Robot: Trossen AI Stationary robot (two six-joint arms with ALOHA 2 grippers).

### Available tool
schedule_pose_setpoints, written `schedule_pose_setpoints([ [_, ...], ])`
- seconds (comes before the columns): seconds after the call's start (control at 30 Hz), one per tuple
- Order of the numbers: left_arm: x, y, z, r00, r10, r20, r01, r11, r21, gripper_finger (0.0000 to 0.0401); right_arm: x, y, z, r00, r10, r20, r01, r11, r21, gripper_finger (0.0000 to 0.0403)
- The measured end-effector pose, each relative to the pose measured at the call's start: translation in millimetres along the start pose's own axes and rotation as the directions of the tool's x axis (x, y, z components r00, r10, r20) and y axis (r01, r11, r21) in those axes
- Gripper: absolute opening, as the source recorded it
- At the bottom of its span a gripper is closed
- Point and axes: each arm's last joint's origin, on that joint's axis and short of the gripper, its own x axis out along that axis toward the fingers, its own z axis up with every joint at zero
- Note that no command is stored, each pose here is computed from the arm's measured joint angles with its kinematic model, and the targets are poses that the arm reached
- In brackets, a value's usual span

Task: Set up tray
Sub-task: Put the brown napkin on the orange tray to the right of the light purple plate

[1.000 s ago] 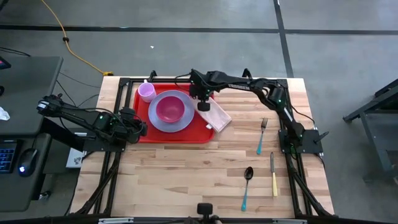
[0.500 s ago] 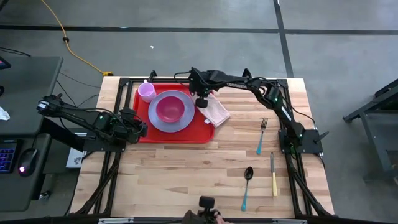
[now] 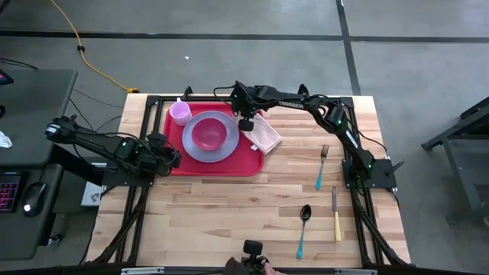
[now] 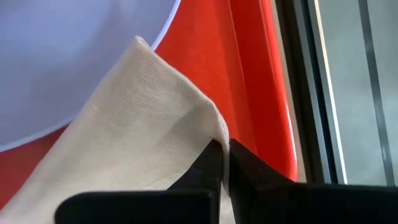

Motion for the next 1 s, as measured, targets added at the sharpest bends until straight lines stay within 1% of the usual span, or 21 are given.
schedule_pose_setpoints([
  [0.13,0,0,0,1.0,0.0,0.0,0.0,1.0,0.0,0.0227,0,-2,-1,1.0,0.003,0.001,-0.003,1.0,0.007,0.0],
  [0.2,0,0,0,1.0,0.0,0.0,0.0,1.0,0.0,0.0227,0,-2,-1,1.0,0.025,0.009,-0.025,1.0,0.01,0.0],
  [0.3,0,0,0,1.0,0.001,0.0,-0.001,1.0,0.0,0.0227,1,-2,1,1.0,0.019,0.021,-0.02,0.999,0.032,0.0001],
  [0.43,0,0,0,1.0,0.001,0.0,-0.001,1.0,0.001,0.0227,1,-2,1,0.998,0.058,0.034,-0.059,0.998,0.035,0.0005],
  [0.53,0,0,0,1.0,0.002,0.0,-0.002,1.0,0.001,0.0227,1,-3,0,0.998,0.061,0.035,-0.062,0.997,0.041,0.0021],
  [0.8,0,0,0,1.0,0.002,0.0,-0.002,1.0,0.009,0.0227,1,-8,-2,1.0,-0.024,0.003,0.024,0.999,0.045,0.0084],
  [1.0,0,0,0,1.0,0.002,0.0,-0.001,1.0,0.024,0.0227,2,-15,-5,0.998,-0.062,-0.024,0.064,0.996,0.054,0.0113],
])
